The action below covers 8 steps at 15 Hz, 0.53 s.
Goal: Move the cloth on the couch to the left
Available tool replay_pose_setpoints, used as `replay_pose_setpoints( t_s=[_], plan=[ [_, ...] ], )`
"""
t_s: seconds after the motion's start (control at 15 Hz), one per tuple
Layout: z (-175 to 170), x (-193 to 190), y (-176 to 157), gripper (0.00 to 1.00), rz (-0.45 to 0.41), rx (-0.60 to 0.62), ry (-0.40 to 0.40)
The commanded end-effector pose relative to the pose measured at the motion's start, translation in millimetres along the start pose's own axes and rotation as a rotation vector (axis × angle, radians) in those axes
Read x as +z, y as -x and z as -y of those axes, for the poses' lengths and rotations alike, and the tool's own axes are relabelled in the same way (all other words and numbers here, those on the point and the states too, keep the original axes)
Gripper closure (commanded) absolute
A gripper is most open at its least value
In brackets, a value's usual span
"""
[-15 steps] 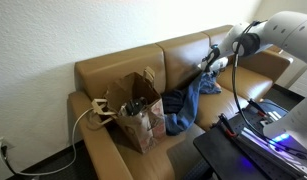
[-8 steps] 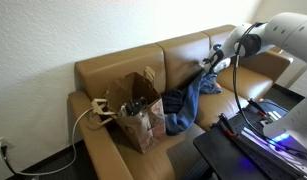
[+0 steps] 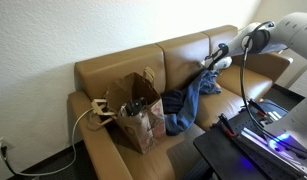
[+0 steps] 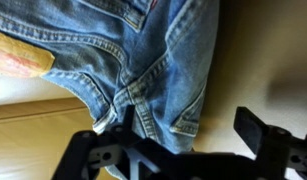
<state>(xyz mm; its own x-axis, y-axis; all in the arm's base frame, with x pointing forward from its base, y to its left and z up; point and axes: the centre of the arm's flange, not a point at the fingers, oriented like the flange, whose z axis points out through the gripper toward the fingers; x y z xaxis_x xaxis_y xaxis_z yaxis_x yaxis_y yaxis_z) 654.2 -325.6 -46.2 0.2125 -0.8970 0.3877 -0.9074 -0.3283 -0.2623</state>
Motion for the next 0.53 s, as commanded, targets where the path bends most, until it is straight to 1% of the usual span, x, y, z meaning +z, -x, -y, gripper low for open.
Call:
replay_pose_setpoints(
  t_s=[0.0,0.13,0.2,0.27,0.47],
  plan=[
    [41,48,37,0.00,0.134,0.009,0.000],
    [51,50,59,0.00,0.187,0.010,0.010],
    [54,51,66,0.00,0.196,0.012,0.034],
    [51,53,67,0.00,0.198,0.011,0.078],
    [41,57,62,0.01,0.166,0.009,0.164]
  ],
)
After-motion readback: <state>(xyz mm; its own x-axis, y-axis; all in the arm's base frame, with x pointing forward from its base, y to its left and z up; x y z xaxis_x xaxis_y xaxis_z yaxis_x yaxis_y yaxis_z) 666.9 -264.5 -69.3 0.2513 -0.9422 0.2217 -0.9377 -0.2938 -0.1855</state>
